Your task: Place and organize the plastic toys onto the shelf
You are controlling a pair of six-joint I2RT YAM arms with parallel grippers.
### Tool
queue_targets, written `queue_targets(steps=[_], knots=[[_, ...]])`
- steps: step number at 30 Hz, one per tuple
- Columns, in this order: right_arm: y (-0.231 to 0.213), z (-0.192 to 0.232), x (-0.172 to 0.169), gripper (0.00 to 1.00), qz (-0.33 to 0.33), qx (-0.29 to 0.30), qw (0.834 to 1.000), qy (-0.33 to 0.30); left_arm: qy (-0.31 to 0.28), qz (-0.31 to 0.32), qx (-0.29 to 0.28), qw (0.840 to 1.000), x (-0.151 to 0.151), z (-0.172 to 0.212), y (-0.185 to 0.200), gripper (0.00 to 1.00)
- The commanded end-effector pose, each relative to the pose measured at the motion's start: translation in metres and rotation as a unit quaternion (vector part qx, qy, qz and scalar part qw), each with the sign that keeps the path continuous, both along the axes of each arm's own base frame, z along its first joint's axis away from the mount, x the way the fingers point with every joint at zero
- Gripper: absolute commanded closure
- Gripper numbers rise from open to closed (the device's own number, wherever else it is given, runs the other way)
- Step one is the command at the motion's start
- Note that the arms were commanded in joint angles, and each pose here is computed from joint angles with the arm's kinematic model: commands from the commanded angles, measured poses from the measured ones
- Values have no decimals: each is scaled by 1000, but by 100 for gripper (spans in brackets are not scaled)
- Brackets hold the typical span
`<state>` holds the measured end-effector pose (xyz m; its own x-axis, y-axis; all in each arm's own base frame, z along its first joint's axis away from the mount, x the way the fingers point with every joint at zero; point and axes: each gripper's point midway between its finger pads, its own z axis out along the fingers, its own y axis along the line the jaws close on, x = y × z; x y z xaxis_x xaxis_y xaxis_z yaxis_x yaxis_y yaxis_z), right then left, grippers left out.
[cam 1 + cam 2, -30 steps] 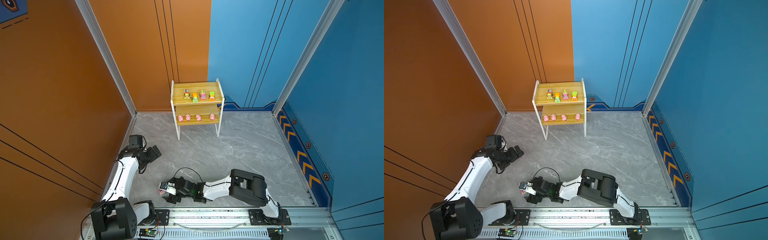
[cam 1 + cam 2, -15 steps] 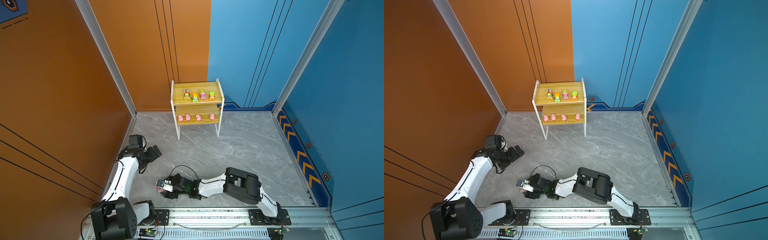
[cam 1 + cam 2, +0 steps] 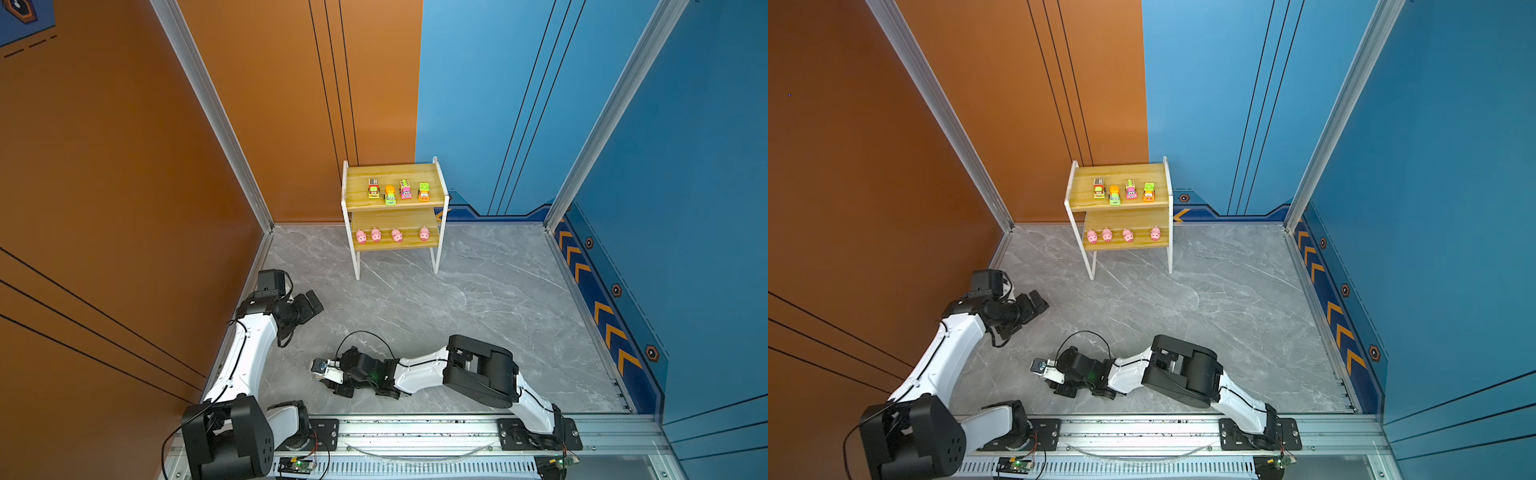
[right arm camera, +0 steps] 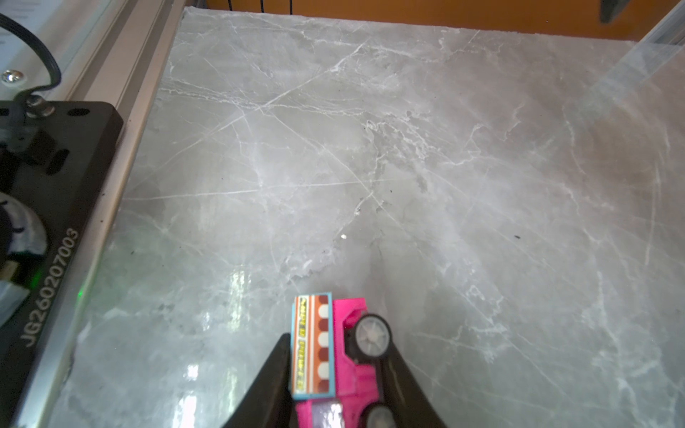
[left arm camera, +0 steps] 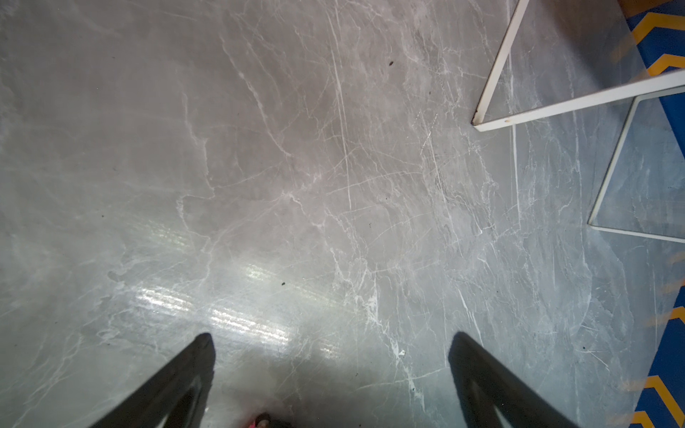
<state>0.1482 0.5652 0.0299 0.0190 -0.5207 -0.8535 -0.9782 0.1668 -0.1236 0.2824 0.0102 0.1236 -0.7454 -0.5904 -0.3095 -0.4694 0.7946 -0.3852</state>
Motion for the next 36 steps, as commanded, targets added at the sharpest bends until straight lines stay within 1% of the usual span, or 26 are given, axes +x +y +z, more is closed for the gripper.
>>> queue_targets(steps=[1,6,9,12,16,18,22,24,26,31,32,34,36], knots=[[-10,12,6,65,-25,16,999,25,-8,-11,-4,1000,0,1,-3,0],[-39,46,28,66,-87,64,992,64,-13,-18,-7,1000,-1,3,-7,0],[-70,59,45,66,-141,81,983,81,-20,-28,-4,999,-1,6,-12,0],[-107,63,63,66,-206,88,969,102,-31,-45,2,999,-2,12,-20,0],[-158,56,87,66,-289,101,936,171,-42,-69,7,997,-4,16,-33,1],[-178,51,95,66,-328,104,915,210,-47,-79,5,996,-4,19,-38,1],[-212,44,106,65,-390,121,862,299,-57,-95,1,994,-5,24,-46,1],[-226,45,111,65,-414,134,840,324,-62,-101,0,993,-5,26,-50,1],[-243,47,120,65,-440,153,814,347,-66,-108,-1,992,-6,29,-53,1],[-281,49,142,65,-492,207,738,413,-77,-114,-9,990,-6,34,-58,1],[-286,49,146,65,-496,217,727,421,-78,-115,-10,990,-7,34,-58,1],[-304,49,156,65,-518,240,695,438,-81,-118,-13,990,-7,35,-60,1],[-319,48,163,65,-532,257,669,451,-85,-120,-13,989,-8,37,-61,1]])
